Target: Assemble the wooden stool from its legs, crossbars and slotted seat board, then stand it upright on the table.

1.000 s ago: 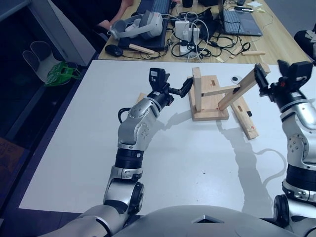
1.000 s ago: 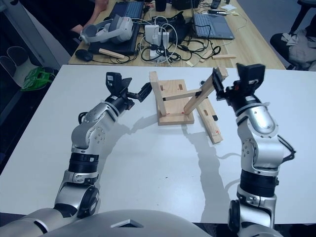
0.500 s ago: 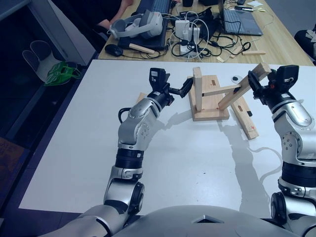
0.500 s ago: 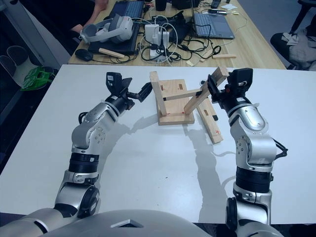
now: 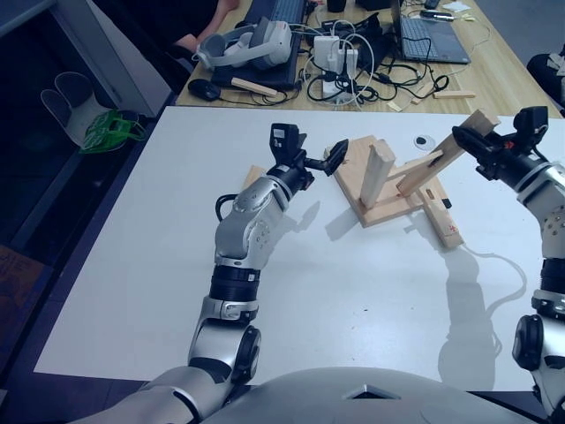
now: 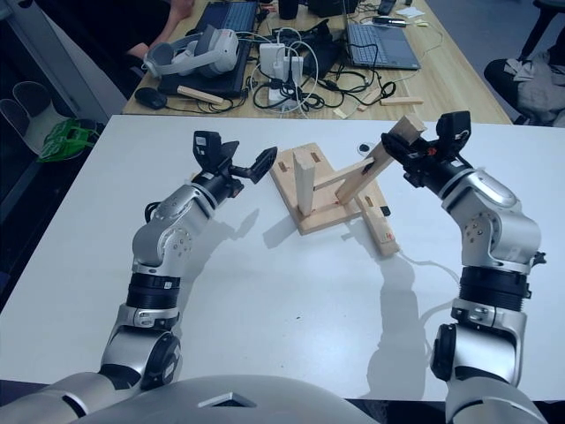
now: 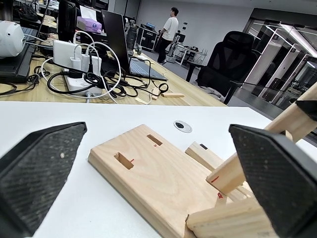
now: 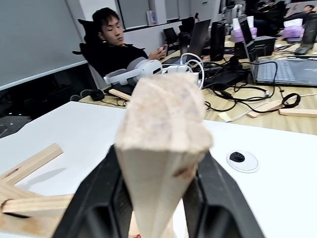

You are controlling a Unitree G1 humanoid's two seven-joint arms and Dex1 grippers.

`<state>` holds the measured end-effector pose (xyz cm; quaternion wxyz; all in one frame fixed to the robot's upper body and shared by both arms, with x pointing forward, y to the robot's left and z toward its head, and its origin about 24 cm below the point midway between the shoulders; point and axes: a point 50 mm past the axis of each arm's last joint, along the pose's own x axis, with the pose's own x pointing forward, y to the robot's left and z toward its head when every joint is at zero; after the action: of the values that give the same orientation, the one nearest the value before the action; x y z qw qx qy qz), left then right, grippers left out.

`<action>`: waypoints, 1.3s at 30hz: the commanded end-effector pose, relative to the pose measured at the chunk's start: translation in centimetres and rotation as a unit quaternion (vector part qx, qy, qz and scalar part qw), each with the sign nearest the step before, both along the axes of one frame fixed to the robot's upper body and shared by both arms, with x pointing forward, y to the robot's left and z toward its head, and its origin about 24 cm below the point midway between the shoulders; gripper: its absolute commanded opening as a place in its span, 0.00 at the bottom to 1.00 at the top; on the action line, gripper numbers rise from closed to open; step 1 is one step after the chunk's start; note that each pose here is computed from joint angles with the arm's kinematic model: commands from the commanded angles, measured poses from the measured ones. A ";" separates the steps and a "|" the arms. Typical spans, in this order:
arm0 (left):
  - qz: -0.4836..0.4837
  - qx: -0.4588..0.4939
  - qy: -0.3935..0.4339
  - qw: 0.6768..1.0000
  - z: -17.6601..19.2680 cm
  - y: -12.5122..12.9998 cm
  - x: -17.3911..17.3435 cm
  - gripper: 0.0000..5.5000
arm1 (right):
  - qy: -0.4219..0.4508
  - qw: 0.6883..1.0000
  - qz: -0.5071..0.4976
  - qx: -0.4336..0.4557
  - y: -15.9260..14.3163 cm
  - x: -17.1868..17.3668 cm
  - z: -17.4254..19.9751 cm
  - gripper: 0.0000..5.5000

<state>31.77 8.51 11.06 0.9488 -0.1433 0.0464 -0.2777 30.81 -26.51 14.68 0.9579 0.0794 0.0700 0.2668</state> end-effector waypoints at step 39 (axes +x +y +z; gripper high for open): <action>0.000 0.001 0.001 1.000 0.1 -0.2 0.5 0.98 | -0.078 0.996 -0.038 -0.033 1.3 1.3 1.5 0.58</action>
<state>32.03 8.34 10.96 0.9491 -0.1430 0.0457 -0.2770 31.63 -25.65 13.87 0.9691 0.0230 0.0414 0.2421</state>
